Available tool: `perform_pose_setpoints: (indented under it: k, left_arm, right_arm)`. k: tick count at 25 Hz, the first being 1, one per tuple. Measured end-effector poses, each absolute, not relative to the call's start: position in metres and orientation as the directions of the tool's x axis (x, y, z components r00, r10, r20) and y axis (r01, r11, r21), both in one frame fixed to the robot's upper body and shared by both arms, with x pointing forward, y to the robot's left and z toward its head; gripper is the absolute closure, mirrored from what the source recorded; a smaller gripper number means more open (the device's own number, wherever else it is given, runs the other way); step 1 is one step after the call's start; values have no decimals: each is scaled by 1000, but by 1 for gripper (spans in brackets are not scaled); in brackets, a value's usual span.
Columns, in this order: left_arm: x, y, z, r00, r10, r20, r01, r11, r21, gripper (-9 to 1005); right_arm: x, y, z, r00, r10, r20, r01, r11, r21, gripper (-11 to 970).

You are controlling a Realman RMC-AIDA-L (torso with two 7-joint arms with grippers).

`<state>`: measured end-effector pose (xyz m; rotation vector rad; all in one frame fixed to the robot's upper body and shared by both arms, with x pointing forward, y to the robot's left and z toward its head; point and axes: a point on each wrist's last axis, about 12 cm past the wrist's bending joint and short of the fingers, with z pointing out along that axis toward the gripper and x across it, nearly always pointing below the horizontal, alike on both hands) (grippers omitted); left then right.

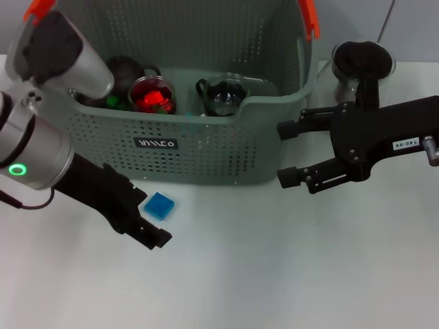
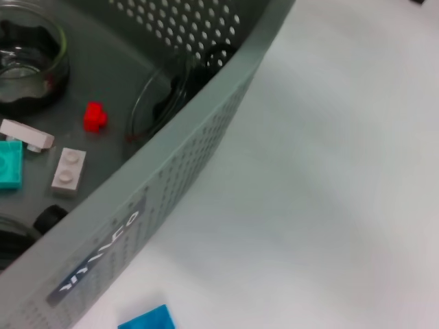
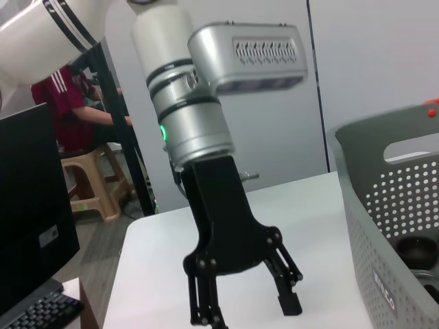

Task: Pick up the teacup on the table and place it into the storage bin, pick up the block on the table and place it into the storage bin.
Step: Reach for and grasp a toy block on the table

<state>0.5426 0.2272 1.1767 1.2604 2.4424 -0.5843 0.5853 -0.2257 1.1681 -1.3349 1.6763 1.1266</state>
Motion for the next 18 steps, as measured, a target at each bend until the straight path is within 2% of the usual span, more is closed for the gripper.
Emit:
perform_pose_setpoints:
  k: [9, 18]
  left_arm:
    - [551, 225, 1158, -499, 750, -434, 859, 495, -133, 49]
    - [554, 209, 1150, -622, 681, -386, 777, 597, -201, 50]
  right_arm:
    - [584, -220, 1166, -236, -346, -908, -972, 84, 221, 15]
    - [585, -221, 1168, -228, -349, -909, -974, 87, 211, 15]
